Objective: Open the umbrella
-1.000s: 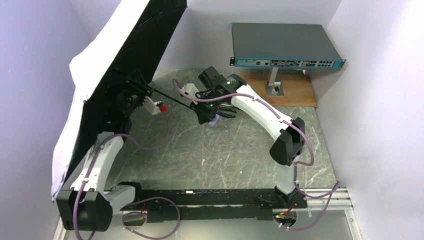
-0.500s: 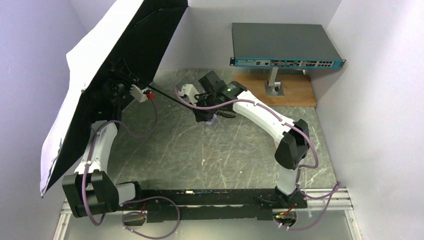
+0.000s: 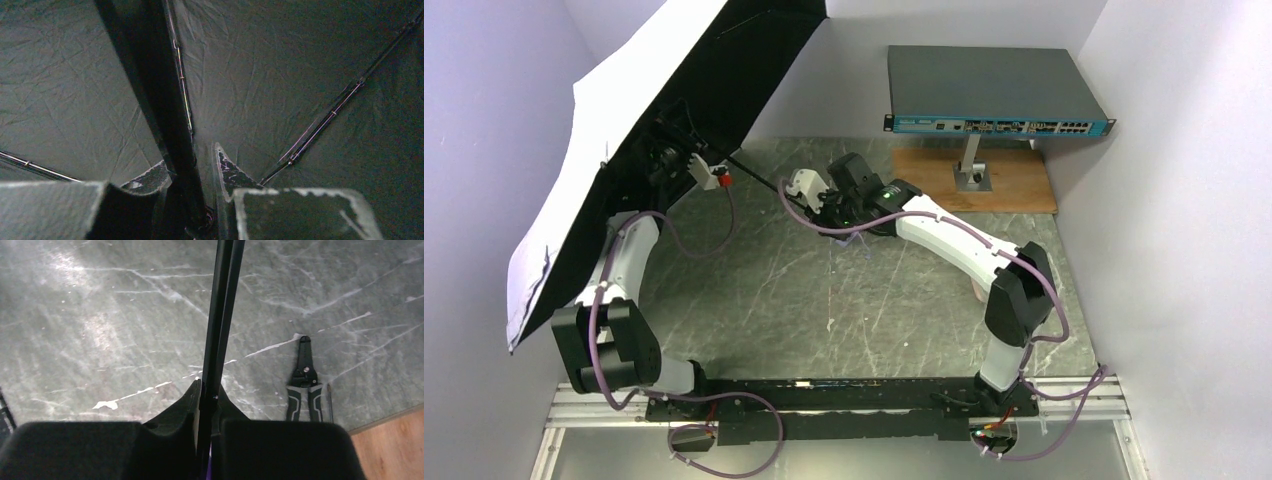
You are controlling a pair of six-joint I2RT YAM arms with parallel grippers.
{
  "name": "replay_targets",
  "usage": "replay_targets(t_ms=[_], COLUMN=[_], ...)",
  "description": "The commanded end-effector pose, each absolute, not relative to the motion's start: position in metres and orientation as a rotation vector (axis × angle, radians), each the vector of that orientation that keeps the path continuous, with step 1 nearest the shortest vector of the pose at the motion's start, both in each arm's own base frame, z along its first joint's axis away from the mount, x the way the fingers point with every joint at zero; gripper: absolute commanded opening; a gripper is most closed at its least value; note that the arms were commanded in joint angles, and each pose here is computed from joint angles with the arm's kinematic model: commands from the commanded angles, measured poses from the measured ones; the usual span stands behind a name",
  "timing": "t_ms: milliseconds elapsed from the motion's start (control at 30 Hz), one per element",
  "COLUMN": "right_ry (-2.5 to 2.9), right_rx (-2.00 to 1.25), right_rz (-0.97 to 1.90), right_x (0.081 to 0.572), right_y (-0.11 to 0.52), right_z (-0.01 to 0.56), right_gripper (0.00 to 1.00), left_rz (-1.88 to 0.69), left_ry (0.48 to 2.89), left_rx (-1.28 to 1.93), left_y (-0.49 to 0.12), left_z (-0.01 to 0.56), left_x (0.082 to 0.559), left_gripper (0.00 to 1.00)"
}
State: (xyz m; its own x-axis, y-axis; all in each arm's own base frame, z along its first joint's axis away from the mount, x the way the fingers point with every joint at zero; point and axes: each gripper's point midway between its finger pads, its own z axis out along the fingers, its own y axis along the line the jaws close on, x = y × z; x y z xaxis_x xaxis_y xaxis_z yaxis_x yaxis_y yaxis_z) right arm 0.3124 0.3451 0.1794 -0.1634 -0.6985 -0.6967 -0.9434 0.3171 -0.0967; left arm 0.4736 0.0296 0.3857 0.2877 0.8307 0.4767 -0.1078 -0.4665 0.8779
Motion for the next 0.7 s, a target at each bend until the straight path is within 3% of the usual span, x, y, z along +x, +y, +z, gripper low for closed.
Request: replay_targets(t_ms=[0, 467, 667], right_ry=[2.34, 2.471, 2.39], right_rx=[-1.799, -1.838, -1.813], right_rz=[0.345, 0.368, 0.399], right_x=[0.224, 0.191, 0.212], right_y=[0.218, 0.189, 0.211], right_z=[0.122, 0.09, 0.101], right_gripper=[0.0, 0.0, 0.0], left_rz=[2.065, 2.195, 2.184], left_ry=[1.041, 1.05, 0.967], left_rx=[1.213, 1.156, 1.147], left_y=[0.209, 0.23, 0.216], left_z=[0.5, 0.525, 0.531], left_x=[0.426, 0.431, 0.427], left_gripper=[0.2, 0.19, 0.2])
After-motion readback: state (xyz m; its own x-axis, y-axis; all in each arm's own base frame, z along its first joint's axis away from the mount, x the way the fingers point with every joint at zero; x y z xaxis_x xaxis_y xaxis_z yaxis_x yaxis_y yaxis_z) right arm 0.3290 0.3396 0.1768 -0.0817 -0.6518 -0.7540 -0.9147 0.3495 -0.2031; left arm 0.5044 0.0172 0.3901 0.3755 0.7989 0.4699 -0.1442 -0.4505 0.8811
